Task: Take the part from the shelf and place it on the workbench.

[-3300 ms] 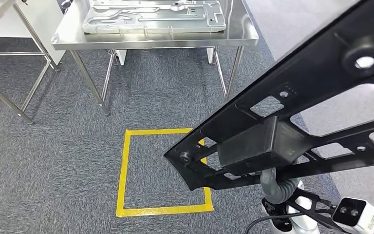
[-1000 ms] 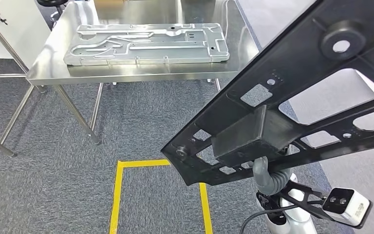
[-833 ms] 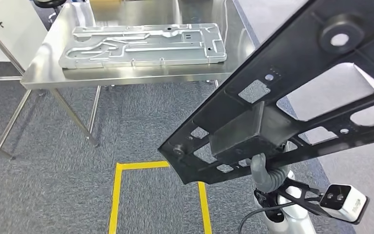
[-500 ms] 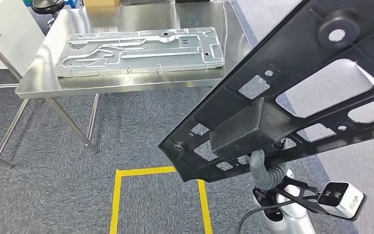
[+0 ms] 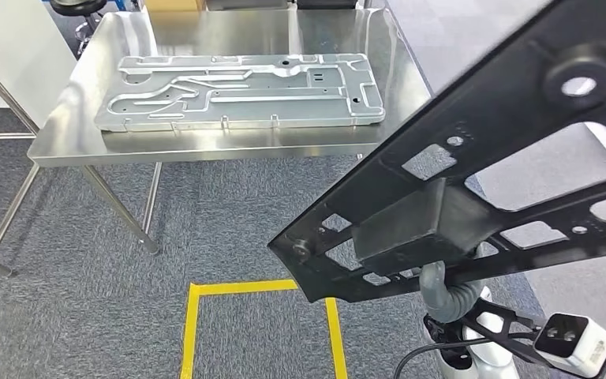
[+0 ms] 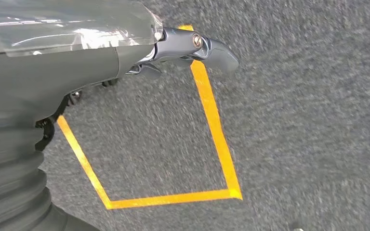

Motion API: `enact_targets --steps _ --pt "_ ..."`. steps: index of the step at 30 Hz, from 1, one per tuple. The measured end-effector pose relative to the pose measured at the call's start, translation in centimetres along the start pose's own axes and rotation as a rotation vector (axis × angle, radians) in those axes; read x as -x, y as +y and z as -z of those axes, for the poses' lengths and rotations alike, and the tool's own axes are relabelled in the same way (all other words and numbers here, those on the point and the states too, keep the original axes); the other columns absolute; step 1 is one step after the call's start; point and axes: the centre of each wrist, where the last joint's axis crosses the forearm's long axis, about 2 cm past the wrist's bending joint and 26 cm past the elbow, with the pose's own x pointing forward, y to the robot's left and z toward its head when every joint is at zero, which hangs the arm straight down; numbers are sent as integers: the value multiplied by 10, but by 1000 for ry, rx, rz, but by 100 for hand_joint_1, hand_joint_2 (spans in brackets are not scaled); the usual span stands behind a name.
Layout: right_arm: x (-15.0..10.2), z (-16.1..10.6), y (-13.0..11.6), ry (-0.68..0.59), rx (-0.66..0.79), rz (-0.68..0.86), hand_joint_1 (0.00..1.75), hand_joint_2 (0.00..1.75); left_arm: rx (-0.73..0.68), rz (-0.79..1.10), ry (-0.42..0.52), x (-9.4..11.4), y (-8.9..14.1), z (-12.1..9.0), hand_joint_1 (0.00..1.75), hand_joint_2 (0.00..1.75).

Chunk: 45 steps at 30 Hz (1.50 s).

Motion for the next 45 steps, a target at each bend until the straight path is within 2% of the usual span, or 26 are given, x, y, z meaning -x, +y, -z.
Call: enact_targets --steps 17,34,45 --pt "5 -5 5 -4 34 48 175 175 -17 -4 22 6 2 -3 0 175" --pt "4 8 -3 -66 42 67 175 175 -9 -15 8 6 0 -3 0 175" --pt "-5 4 -10 -61 46 6 175 175 -6 -16 0 7 0 -3 0 175"
